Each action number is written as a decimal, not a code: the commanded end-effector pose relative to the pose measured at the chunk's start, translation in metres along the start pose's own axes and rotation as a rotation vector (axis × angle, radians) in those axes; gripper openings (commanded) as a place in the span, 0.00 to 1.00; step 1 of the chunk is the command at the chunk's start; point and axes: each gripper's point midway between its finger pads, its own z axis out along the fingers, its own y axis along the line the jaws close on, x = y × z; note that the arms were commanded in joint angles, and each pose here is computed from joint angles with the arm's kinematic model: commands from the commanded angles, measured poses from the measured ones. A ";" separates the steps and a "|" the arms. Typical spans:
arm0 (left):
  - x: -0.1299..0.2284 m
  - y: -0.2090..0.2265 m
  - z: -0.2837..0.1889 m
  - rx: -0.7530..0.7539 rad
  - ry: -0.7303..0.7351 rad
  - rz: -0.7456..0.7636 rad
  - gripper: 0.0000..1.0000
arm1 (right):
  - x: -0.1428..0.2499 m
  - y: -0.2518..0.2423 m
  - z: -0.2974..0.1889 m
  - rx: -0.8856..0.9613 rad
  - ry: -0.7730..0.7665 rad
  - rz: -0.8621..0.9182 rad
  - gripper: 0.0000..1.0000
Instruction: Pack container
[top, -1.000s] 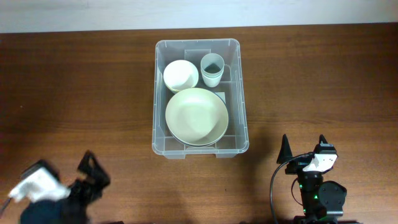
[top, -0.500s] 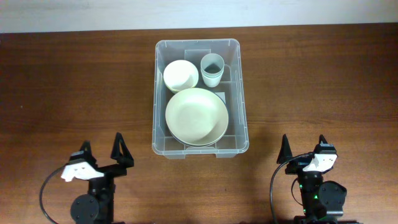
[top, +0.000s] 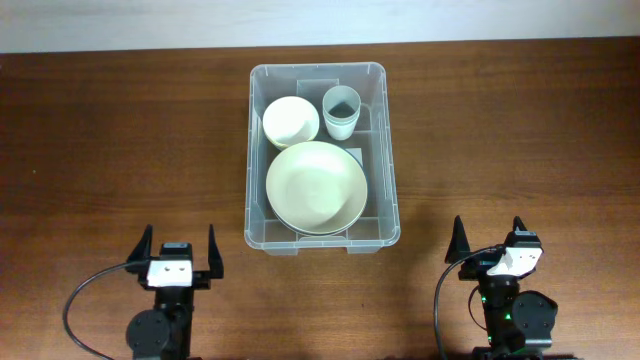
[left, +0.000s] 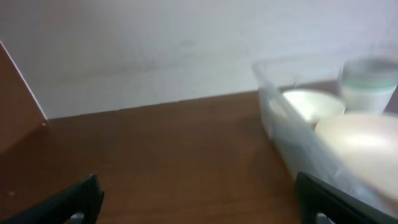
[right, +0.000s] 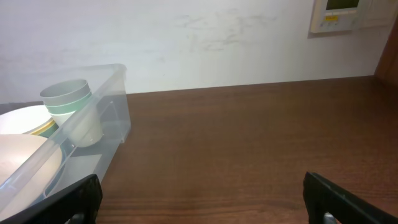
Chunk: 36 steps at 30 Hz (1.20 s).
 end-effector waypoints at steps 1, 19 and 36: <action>0.006 0.006 0.000 -0.036 0.016 0.090 0.99 | 0.001 -0.001 0.000 0.000 0.000 -0.007 0.99; 0.011 0.005 0.000 -0.034 0.039 0.089 1.00 | 0.001 -0.001 0.000 0.000 0.000 -0.007 0.99; 0.011 0.005 0.000 -0.034 0.039 0.089 0.99 | 0.001 -0.001 0.000 0.000 0.000 -0.007 0.98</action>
